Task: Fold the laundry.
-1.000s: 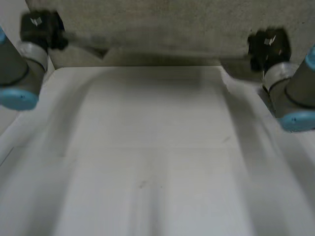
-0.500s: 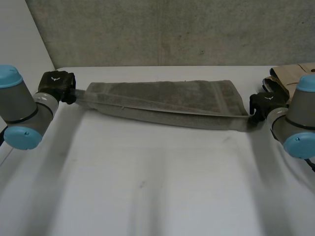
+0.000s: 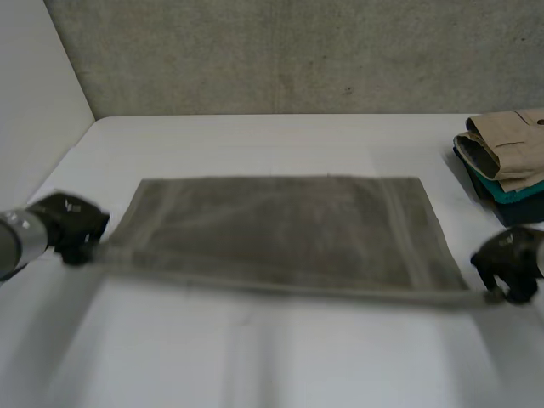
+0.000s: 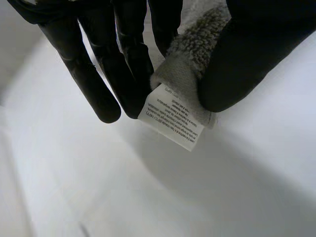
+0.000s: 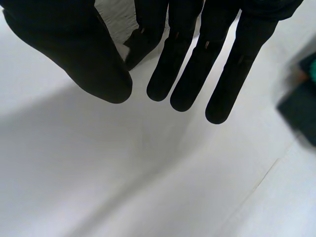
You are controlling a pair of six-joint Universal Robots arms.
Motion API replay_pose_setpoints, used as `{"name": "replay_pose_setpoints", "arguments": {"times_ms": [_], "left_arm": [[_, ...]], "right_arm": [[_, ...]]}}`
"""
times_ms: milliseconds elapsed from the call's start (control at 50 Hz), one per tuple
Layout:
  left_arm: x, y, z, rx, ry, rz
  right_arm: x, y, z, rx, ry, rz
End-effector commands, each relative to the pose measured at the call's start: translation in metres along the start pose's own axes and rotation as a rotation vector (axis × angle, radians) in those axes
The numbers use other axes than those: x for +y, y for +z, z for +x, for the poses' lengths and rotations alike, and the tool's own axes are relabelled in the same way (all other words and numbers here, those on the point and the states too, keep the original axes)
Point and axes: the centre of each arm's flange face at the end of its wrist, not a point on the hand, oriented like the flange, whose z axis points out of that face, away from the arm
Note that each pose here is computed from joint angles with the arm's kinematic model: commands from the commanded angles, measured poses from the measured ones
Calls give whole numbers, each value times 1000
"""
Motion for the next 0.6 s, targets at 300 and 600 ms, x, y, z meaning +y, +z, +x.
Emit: {"name": "replay_pose_setpoints", "arguments": {"times_ms": [300,600], "left_arm": [[-22,18,-8,-61,-50,19],[-28,36,-27,-162,-182,75]], "right_arm": [[-55,28,16,250,134,368],[-103,77,24,438,174,611]]}}
